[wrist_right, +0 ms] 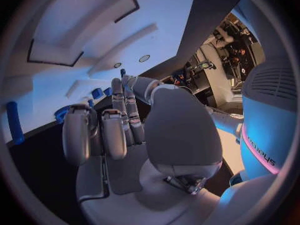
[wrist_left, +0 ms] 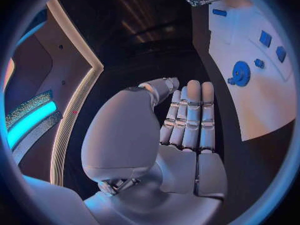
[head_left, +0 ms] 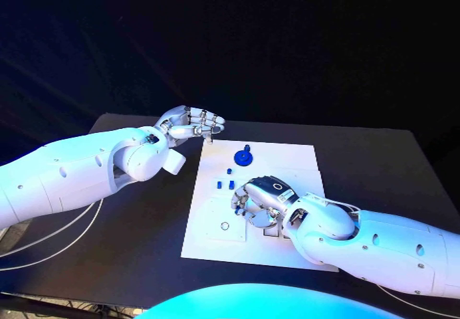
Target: Assemble the parts on the task board
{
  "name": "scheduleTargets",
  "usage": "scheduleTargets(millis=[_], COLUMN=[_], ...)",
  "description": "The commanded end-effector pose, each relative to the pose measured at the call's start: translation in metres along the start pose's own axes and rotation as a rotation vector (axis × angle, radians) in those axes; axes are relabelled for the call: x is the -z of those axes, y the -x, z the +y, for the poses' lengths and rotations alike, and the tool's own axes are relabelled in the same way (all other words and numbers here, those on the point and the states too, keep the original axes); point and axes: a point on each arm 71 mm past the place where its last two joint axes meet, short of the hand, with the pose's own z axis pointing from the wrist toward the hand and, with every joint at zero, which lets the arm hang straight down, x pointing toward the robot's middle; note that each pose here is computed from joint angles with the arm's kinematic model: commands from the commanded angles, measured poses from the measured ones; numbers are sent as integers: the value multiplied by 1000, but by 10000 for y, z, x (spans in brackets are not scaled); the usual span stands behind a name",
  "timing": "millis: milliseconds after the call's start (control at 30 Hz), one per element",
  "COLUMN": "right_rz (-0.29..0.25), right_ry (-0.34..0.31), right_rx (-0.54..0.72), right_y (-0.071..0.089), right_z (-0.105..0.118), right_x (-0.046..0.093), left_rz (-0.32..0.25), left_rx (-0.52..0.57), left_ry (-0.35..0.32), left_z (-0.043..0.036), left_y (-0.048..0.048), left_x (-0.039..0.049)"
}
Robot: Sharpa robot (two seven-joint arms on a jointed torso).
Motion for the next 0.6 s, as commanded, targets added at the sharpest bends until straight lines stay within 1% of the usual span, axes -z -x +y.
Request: scheduleTargets(millis=[33, 600], right_rz=[16, 30], right_ry=[18, 5], right_rx=[23, 45], right_y=[-29, -53], right_z=[12, -17], right_x=[-2, 3], left_rz=[-2, 2], left_rx=[11, 12], left_ry=[-15, -5], left_z=[-21, -12], left_y=[-14, -5], left_x=[-9, -7])
